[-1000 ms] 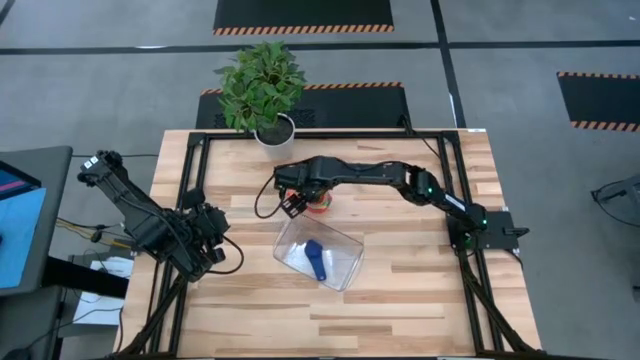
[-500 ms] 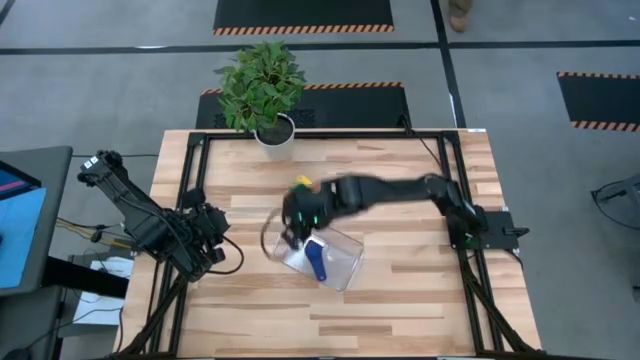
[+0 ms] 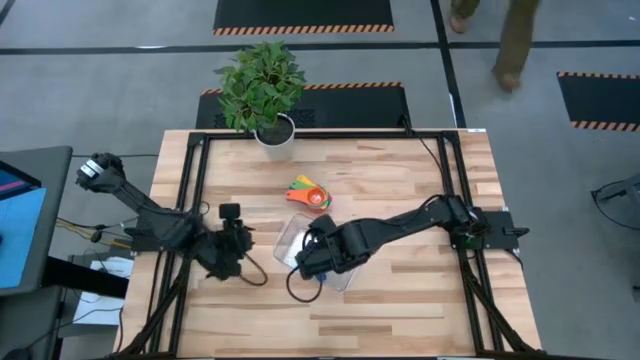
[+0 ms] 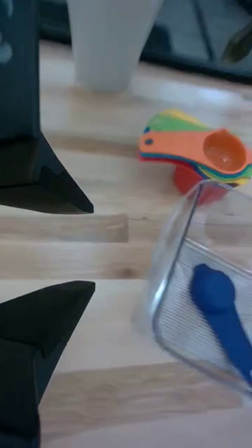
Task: Nest measuring cups in basket
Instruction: Adjust the transparent bin on the table
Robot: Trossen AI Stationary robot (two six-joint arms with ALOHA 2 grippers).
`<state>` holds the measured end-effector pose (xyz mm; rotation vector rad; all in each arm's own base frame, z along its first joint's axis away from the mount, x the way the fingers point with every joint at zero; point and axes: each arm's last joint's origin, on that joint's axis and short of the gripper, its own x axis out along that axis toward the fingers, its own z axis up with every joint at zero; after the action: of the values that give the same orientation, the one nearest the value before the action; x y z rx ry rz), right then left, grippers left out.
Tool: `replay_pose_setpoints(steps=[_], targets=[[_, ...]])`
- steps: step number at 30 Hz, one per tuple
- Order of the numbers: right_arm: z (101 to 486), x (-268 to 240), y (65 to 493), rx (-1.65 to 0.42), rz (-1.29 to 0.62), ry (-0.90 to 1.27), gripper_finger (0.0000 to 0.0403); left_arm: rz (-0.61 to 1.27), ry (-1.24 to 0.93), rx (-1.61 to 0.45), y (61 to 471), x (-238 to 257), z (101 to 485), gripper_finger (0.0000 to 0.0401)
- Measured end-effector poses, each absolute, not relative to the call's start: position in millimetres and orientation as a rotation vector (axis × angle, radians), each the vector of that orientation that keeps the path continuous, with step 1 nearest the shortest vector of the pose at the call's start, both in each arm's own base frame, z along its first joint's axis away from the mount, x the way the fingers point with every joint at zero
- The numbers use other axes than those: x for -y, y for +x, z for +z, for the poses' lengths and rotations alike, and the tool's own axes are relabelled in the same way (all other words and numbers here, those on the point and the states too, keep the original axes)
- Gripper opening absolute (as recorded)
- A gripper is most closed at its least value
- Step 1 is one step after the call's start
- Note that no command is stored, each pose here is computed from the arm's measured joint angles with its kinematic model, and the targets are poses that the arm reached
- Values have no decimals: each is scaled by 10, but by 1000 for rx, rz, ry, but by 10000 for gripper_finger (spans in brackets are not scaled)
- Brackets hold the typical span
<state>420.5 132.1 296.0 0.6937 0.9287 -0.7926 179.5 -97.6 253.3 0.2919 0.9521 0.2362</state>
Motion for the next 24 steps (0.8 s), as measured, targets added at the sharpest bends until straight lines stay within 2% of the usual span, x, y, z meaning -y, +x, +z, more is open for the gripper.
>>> replay_pose_setpoints(steps=[6,12,17,24], targets=[[2657,-1236,4453,-872,-645,666,152,261,162,-1041,1844,793,2269,155],[2429,-1066,4571,-839,-604,631,115,315,59,-1109,1711,810,2058,155],[2266,-1072,4646,-802,-507,645,98,358,37,-1079,1700,819,2052,155],[2046,-1151,4589,-828,-499,634,91,370,34,-1071,1699,815,2056,155]])
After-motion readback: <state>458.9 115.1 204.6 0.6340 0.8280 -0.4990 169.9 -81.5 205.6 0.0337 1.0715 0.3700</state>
